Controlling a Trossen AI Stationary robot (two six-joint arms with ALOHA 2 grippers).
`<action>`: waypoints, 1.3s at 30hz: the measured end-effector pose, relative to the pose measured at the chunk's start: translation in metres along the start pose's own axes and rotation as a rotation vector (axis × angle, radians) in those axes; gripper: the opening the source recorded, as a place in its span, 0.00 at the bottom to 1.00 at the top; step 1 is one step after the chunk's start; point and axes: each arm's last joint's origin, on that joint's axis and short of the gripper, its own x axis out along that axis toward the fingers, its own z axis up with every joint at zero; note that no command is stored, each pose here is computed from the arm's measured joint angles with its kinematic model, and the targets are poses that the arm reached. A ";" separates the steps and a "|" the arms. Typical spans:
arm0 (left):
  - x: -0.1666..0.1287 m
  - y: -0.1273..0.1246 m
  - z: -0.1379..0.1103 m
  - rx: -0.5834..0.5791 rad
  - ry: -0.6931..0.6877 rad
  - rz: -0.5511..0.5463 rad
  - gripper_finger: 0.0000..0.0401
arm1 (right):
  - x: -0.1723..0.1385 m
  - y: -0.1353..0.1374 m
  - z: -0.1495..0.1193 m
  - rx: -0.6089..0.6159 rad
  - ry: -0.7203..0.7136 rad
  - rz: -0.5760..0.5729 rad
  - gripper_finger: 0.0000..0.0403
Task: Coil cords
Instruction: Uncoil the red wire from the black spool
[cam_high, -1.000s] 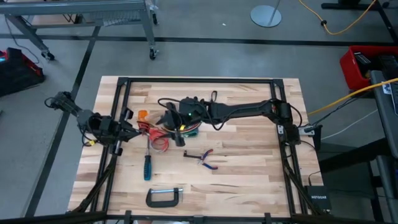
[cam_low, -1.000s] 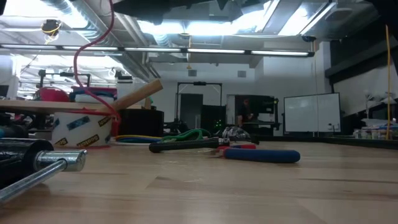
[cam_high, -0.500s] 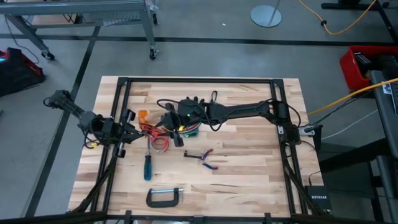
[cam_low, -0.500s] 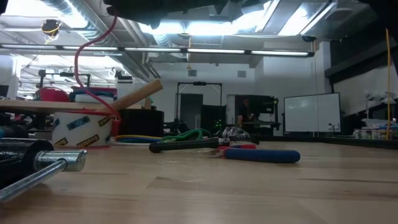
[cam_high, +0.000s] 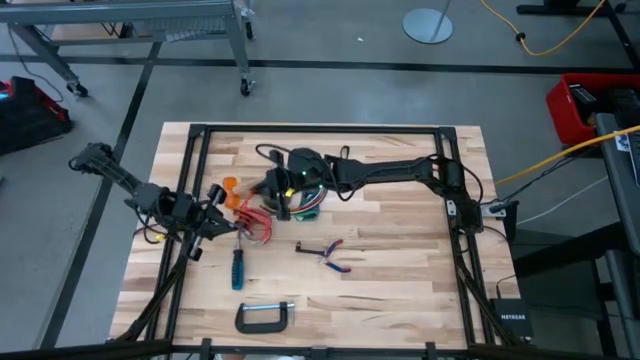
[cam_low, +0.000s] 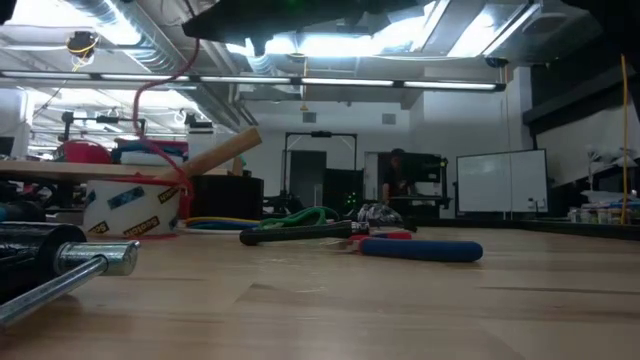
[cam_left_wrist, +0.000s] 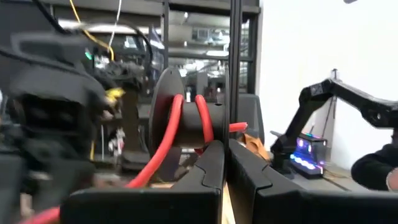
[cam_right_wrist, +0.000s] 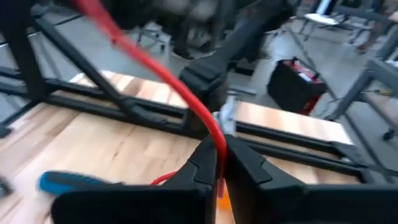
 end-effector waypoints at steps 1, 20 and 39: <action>0.001 0.000 -0.002 -0.013 0.012 -0.001 0.00 | -0.001 -0.004 0.000 -0.001 -0.011 -0.012 0.05; -0.002 0.007 -0.035 -0.253 0.265 0.361 0.00 | -0.086 -0.043 0.046 0.063 0.133 -0.156 0.02; -0.008 0.014 0.011 0.066 -0.048 0.430 0.00 | -0.065 0.047 -0.008 0.121 0.603 0.052 0.02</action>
